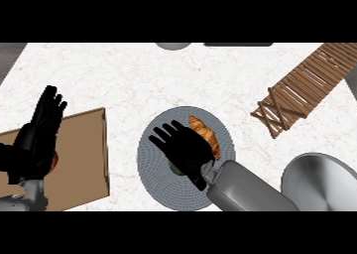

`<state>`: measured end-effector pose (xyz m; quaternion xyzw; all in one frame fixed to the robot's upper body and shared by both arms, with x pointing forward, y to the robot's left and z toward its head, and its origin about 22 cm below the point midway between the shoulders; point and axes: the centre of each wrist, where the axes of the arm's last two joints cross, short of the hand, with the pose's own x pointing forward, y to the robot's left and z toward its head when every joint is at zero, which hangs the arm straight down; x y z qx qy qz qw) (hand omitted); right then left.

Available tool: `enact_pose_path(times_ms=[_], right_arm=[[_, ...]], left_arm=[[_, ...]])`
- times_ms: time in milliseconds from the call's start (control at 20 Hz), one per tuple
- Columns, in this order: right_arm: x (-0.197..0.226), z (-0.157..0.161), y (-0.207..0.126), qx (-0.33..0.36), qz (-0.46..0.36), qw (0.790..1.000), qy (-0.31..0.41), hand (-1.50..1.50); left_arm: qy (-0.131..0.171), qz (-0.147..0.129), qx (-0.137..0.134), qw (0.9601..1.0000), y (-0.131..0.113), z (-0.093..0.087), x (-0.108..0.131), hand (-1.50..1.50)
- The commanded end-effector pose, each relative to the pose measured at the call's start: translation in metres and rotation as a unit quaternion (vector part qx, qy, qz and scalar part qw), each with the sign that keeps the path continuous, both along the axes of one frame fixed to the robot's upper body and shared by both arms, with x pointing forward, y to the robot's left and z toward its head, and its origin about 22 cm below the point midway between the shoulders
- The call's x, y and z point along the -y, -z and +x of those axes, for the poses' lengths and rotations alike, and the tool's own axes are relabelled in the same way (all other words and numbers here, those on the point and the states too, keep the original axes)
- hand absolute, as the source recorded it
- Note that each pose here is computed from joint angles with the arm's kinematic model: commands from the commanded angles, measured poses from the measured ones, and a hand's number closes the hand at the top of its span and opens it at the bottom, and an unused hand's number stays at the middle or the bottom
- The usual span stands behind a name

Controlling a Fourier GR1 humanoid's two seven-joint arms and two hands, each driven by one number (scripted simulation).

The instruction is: Pick the squash from the placemat and place it in the tiered shelf

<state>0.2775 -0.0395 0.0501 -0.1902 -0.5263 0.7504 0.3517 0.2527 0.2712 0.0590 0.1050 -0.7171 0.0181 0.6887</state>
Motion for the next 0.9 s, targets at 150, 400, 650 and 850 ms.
enact_pose_path(times_ms=[150, 400, 650, 850], right_arm=[[-0.012, 0.008, 0.023, -0.005, 0.021, 1.000, -0.014, -1.50], [0.001, 0.011, 0.039, -0.007, 0.015, 1.000, -0.019, -1.50], [0.006, -0.003, 0.064, -0.023, 0.003, 1.000, -0.010, -1.50], [0.003, 0.013, 0.069, -0.029, -0.018, 0.999, -0.033, 1.50]], left_arm=[[-0.001, 0.002, 0.004, 1.0000, 0.010, -0.004, 0.001, 0.00], [0.003, -0.001, -0.008, 1.0000, 0.014, 0.005, -0.007, 0.00], [-0.007, 0.005, 0.004, 1.0000, -0.001, 0.000, 0.011, 0.00], [-0.002, 0.005, -0.004, 1.0000, 0.007, -0.007, 0.008, 0.00]])
